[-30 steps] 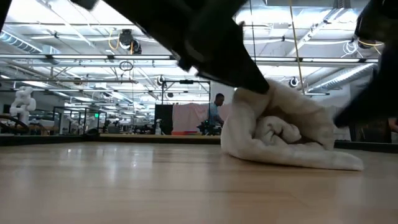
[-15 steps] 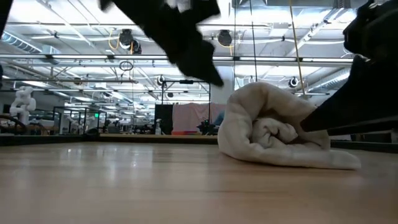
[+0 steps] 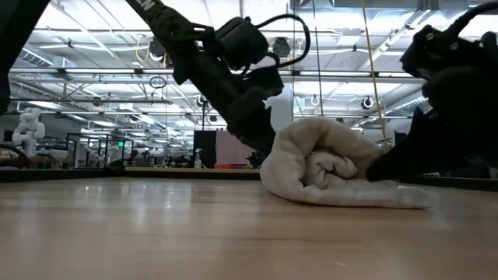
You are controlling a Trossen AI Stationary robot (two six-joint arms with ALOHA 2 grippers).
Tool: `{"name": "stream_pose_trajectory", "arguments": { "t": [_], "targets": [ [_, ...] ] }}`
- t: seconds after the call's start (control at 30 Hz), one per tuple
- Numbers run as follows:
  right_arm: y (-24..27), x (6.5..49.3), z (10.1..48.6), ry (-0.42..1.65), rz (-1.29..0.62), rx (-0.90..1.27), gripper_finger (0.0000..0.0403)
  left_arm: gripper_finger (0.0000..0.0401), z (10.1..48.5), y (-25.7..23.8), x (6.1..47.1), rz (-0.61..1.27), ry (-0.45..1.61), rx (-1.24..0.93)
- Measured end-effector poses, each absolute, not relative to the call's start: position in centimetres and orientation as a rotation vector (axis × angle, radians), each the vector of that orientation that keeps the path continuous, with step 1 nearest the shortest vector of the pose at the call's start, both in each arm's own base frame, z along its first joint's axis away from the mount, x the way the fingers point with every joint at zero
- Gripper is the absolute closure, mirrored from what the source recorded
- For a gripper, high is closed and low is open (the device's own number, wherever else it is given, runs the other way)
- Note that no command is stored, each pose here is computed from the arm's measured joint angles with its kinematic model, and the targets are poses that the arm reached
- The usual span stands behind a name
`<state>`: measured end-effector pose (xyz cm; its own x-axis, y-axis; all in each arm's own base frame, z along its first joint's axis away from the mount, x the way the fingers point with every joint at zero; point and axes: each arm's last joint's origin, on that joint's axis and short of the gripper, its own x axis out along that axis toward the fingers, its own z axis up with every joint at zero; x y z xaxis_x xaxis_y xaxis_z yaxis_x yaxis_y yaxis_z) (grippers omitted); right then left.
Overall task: Roll towel
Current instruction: Roll the white kitchen towel
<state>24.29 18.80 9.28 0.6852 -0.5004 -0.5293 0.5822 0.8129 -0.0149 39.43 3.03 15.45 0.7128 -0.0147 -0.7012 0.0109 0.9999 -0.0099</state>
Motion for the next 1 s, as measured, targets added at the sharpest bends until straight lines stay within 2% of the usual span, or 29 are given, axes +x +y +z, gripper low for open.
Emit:
{"name": "stream_pose_trajectory", "arguments": {
  "t": [0.2, 0.33, 0.53, 0.7, 0.83, 1.0],
  "targets": [
    [17.9, 24.8, 9.2, 0.609, -0.595, 0.031, 0.0386, 0.0297, 14.5, 0.3, 39.4, -0.078, 0.836, -0.047],
    [17.7, 24.9, 9.2, 0.653, -0.565, -0.094, 0.0397, 0.0383, 14.7, -2.1, 38.2, -0.005, 0.955, -0.167],
    [17.7, 25.5, 9.5, 0.697, -0.474, -0.217, 0.0397, 0.0385, 15.7, -7.7, 36.5, 0.142, 0.976, -0.274],
    [18.3, 26.7, 10.4, 0.678, -0.343, -0.149, 0.0388, 0.0392, 16.1, -12.5, 34.9, 0.328, 0.873, -0.306],
    [18.4, 26.1, 11.3, 0.723, -0.320, -0.044, 0.0358, 0.0387, 16.3, -14.6, 34.1, 0.447, 0.750, -0.347],
    [18.9, 23.8, 13.3, 0.771, -0.315, 0.055, 0.0303, 0.0380, 16.6, -15.9, 33.8, 0.449, 0.683, -0.365]
  ]
}}
